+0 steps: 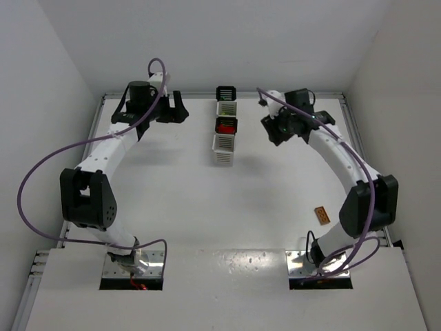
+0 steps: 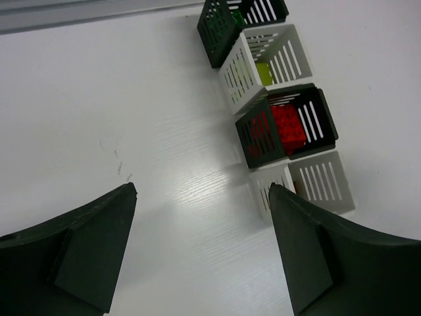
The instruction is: Sort the legos into containers by color
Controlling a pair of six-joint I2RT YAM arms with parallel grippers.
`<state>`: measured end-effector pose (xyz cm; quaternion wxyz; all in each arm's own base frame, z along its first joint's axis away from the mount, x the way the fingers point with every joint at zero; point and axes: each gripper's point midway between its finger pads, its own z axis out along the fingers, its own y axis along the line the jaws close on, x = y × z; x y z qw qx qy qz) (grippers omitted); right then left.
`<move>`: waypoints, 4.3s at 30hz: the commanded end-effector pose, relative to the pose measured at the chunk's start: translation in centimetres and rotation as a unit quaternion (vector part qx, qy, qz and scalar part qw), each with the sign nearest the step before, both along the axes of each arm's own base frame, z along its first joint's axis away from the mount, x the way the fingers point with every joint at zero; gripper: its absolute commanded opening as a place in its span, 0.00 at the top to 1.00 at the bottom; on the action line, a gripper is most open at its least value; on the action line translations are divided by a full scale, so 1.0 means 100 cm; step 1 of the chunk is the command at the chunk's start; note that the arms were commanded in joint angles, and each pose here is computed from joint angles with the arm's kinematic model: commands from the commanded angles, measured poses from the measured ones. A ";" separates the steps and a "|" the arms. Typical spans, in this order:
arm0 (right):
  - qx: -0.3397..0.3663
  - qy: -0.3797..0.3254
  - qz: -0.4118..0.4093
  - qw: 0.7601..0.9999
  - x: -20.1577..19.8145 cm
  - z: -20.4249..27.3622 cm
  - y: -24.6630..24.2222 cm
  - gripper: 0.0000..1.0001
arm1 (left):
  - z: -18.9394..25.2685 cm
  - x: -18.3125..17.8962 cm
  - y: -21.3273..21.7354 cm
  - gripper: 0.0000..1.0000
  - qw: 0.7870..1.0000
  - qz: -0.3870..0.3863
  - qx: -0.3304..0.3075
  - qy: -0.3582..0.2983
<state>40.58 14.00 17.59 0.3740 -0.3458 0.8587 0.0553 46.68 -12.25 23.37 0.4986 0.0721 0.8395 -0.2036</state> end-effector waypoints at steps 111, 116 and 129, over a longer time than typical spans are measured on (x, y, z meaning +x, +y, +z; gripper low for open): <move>0.110 0.196 -0.061 0.972 -0.075 -0.046 -0.074 1.00 | -0.013 0.028 -0.049 0.00 0.999 0.045 0.010 0.003; 0.175 0.124 -0.008 0.977 -0.026 0.004 -0.013 1.00 | -0.009 0.022 -0.054 0.00 1.000 0.021 -0.004 0.002; 0.233 -0.027 0.090 0.968 0.052 0.029 0.126 1.00 | -0.007 0.021 -0.032 0.00 0.999 0.035 -0.038 0.015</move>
